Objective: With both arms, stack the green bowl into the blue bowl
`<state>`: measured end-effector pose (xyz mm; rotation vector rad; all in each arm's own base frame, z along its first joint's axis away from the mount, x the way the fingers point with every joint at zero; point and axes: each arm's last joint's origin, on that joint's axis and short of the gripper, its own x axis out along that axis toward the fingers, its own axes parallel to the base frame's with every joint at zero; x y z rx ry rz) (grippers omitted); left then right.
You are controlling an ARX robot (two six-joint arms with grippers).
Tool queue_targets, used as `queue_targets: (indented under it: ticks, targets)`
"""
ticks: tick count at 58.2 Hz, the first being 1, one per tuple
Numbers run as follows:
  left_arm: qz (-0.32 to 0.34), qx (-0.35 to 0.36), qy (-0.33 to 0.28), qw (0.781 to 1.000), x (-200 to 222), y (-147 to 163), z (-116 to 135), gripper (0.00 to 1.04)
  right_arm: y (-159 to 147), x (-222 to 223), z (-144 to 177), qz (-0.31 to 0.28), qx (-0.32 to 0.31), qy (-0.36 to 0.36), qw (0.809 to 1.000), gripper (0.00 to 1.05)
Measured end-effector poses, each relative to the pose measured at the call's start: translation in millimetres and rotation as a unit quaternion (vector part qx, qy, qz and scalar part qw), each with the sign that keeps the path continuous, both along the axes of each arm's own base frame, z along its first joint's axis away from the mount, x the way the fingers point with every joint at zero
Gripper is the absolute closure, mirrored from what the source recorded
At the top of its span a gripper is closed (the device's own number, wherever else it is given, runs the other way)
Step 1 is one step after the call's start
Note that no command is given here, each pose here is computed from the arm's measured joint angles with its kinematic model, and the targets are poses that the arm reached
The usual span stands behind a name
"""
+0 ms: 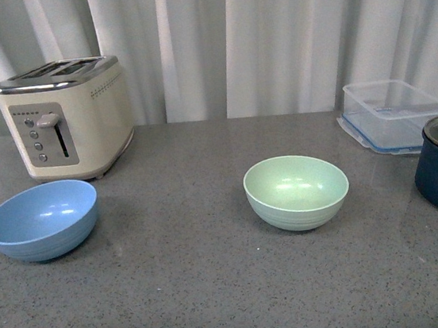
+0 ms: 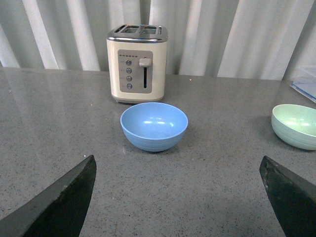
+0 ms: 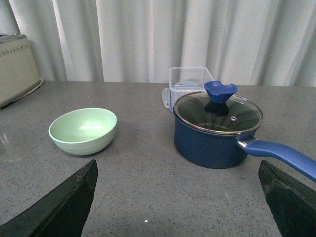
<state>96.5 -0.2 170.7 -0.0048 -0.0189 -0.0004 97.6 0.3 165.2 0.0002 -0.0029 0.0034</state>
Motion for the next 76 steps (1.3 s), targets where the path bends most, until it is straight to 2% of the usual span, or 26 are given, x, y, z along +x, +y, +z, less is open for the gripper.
queue_targets:
  ticks: [22,24,26,29,39,51,59,66,76]
  targets:
    - [0.000,0.000,0.000,1.000,0.0,0.0,0.0,0.07,0.0,0.0,0.0,0.000,0.000,0.000,1.000,0.10]
    - [0.033,0.009,0.032,0.999,0.6,0.3,-1.7,0.07,0.0,0.0,0.0,0.000,0.000,0.000,1.000,0.10]
    - [0.083,0.028,0.105,0.991,2.7,1.2,-2.8,0.07,0.0,0.0,0.0,0.000,0.000,0.000,1.000,0.10]
    - [0.104,0.038,0.139,0.984,8.8,2.9,0.4,0.07,0.0,0.0,0.0,0.000,0.000,0.000,1.000,0.10]
    - [0.113,0.022,0.149,0.982,30.2,11.3,39.0,0.07,0.0,0.0,0.0,0.000,0.000,0.000,1.000,0.10]
    - [0.118,-0.046,0.208,0.970,81.5,25.0,72.6,0.07,0.0,0.0,0.0,0.000,0.000,0.000,1.000,0.10]
    - [0.122,-0.087,0.255,0.955,142.9,34.7,86.8,0.07,0.0,0.0,0.0,0.000,0.000,0.000,1.000,0.10]
    - [0.124,-0.117,0.301,0.938,196.6,42.5,78.5,0.07,0.0,0.0,0.0,0.000,0.000,0.000,1.000,0.10]
    - [0.138,-0.135,0.341,0.920,246.4,46.6,59.1,0.07,0.0,0.0,0.0,0.000,0.000,0.000,1.000,0.10]
